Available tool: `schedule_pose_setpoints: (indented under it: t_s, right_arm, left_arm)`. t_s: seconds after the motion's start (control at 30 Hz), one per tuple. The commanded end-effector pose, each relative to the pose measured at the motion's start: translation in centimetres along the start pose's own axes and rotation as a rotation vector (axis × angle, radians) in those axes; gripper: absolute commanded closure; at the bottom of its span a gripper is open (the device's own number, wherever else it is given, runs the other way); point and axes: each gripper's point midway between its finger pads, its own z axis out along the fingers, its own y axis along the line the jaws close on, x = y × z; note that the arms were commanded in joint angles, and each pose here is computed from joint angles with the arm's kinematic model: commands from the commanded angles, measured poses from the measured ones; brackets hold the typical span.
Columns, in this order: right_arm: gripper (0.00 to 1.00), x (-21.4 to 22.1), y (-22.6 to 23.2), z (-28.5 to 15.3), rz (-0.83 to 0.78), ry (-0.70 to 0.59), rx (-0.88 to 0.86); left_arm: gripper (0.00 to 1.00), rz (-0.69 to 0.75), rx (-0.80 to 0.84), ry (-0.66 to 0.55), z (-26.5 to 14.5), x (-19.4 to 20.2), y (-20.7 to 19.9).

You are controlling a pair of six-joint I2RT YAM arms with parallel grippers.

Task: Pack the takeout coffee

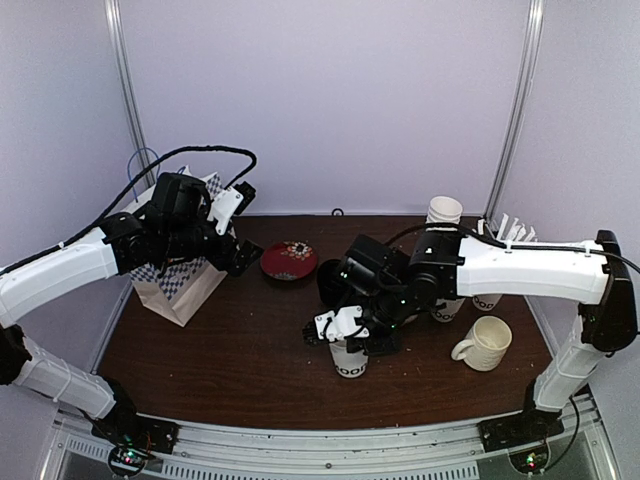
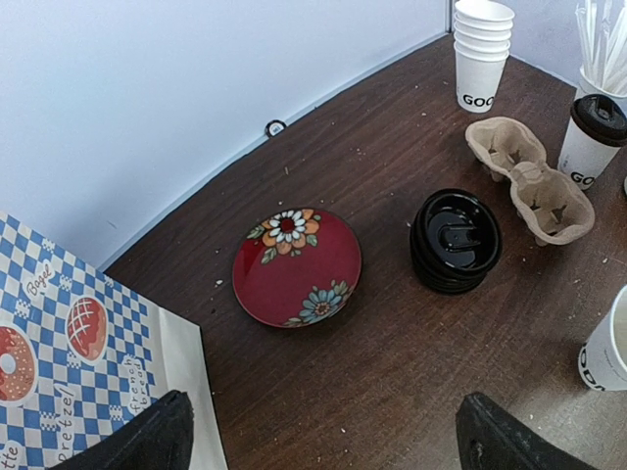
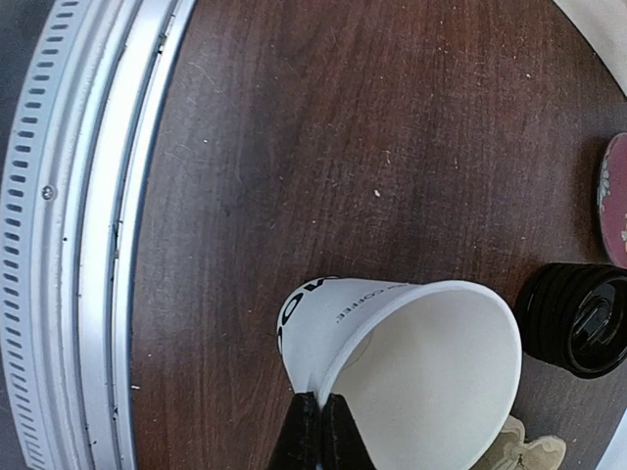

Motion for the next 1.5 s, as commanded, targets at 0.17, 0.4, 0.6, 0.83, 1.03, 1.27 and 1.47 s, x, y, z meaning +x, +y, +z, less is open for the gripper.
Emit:
schedule_pose_setpoints:
  t_s: [0.17,0.4,0.6,0.83,1.03,1.27,1.47]
  right_arm:
    - [1.0,-1.1,-2.6,1.1,0.048,-0.031,0.15]
    - [1.0,-1.2,-1.9,3.0,0.063,-0.028,0.106]
    - [1.0,-0.9,-1.3,3.4,0.053,-0.023,0.086]
    - [0.96,-0.8,-0.3,3.9,0.041,-0.021,0.047]
    - [0.74,-1.1,-0.2,2.1,0.02,-0.024,0.039]
    - [0.59,-1.2,1.0,-4.8,0.022,-0.094,-0.066]
    - [0.52,2.8,-2.3,-9.5,0.25,-0.192,-0.006]
  left_arm:
    - [0.02,-0.011,0.007,-0.05,-0.2,-1.5,0.2]
    - [0.02,-0.012,0.003,-0.04,0.0,-1.3,0.2]
    - [0.03,-0.009,0.012,-0.026,0.3,-1.1,0.1]
    - [0.02,-0.008,0.027,-0.013,0.7,-0.9,-0.2]
    - [0.03,0.0,0.04,0.009,1.2,-0.5,-0.5]
    - [0.12,0.012,0.172,0.055,1.5,-2.2,-2.6]
    - [0.14,0.16,0.254,0.087,2.7,-3.4,-5.4]
